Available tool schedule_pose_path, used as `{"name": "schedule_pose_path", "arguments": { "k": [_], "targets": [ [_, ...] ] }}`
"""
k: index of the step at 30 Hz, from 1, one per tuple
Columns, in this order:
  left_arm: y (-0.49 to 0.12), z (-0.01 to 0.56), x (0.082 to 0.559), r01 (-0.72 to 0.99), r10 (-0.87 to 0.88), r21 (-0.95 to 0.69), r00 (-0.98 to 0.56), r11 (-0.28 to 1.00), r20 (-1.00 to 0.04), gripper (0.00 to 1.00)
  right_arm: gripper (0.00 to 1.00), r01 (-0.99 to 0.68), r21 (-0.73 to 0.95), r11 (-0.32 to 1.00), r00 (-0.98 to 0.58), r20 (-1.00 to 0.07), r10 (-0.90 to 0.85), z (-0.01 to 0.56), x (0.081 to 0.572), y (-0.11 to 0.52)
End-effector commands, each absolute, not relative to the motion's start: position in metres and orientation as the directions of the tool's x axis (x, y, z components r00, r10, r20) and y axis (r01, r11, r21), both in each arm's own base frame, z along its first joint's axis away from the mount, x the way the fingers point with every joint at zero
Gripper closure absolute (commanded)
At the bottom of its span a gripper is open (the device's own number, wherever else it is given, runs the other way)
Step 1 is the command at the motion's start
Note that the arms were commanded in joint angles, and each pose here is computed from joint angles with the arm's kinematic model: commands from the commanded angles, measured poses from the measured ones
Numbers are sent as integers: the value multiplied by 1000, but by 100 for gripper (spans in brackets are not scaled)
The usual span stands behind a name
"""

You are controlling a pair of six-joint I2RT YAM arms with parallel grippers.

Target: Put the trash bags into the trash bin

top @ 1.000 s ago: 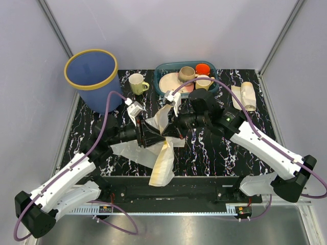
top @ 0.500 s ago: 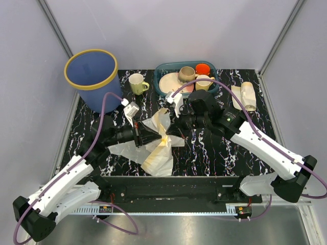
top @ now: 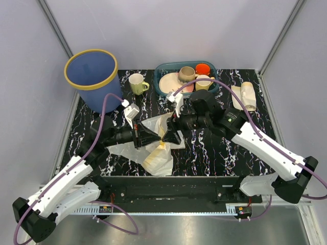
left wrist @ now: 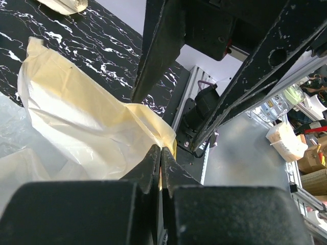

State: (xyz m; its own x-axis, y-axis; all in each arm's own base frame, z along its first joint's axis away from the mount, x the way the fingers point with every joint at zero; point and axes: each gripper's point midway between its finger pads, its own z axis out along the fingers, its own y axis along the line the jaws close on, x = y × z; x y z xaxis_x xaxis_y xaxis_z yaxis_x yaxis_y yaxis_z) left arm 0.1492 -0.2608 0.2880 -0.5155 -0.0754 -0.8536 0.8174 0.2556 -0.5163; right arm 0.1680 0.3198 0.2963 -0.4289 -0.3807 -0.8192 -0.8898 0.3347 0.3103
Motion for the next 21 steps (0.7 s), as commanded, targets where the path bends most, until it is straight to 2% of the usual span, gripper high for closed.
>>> {"name": "schedule_pose_path", "arguments": {
  "k": [1, 6, 8, 10, 11, 13, 14, 16, 21],
  "targets": [
    [-263, 308, 147, 865, -95, -456, -447, 207, -890, 100, 31, -883, 364, 297, -451, -834, -318, 317, 170, 335],
    [-262, 310, 144, 873, -107, -450, -437, 191, -893, 100, 32, -875, 384, 294, -472, -812, -344, 303, 171, 340],
    [-261, 315, 140, 883, -118, -437, -421, 174, -899, 100, 48, -880, 394, 267, -469, -810, -353, 302, 166, 341],
    [-261, 315, 138, 886, -116, -432, -417, 169, -901, 100, 55, -883, 388, 264, -463, -812, -355, 301, 167, 340],
    [-260, 314, 137, 887, -112, -431, -417, 166, -902, 100, 67, -886, 388, 253, -458, -815, -356, 302, 166, 340],
    [-259, 312, 136, 885, -109, -433, -420, 171, -901, 100, 78, -884, 385, 265, -460, -814, -353, 301, 171, 336],
    [-258, 311, 137, 885, -109, -431, -417, 177, -902, 100, 89, -882, 383, 274, -462, -813, -355, 301, 173, 334],
    [-257, 309, 136, 883, -103, -431, -419, 187, -902, 100, 100, -880, 369, 298, -463, -806, -369, 297, 177, 327],
    [-247, 306, 142, 872, -102, -422, -410, 250, -907, 100, 100, -849, 330, 414, -492, -779, -388, 287, 192, 298]
  ]
}}
